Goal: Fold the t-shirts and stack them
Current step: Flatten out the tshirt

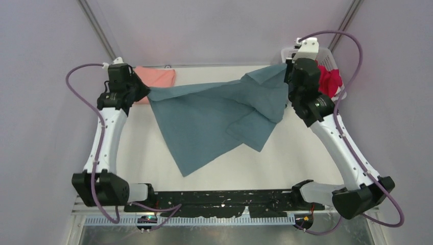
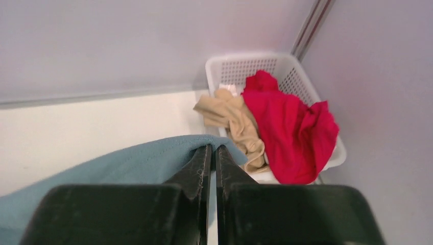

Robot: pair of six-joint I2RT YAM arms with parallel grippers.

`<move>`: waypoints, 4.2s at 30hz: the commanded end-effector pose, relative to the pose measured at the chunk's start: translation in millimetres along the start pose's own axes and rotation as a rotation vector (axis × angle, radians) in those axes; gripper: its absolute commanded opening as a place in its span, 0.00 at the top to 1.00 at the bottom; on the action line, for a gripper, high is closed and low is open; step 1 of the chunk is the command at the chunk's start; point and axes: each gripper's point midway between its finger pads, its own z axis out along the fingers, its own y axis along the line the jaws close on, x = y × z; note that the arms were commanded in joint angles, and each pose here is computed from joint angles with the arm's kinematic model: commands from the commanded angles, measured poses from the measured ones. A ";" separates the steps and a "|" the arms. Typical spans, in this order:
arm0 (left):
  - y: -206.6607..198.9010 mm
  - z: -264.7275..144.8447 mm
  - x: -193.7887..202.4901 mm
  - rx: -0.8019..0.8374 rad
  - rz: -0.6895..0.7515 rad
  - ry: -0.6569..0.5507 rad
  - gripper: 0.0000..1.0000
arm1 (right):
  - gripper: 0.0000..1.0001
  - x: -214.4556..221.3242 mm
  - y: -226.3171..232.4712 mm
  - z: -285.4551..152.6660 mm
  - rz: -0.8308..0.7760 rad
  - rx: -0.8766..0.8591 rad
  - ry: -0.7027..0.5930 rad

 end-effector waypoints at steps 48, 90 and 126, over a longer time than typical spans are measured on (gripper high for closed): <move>-27.0 -192.7 -39.0 0.263 0.000 -0.400 1.00 | 0.95 -226.7 -53.2 -139.1 -0.039 -0.179 -0.639; -27.6 129.3 -0.5 -0.043 -0.047 0.212 0.00 | 0.05 101.0 176.2 210.8 0.028 -0.412 0.235; -29.9 203.0 80.2 -0.076 -0.084 0.359 0.12 | 0.05 224.0 284.7 222.1 0.551 -0.584 0.538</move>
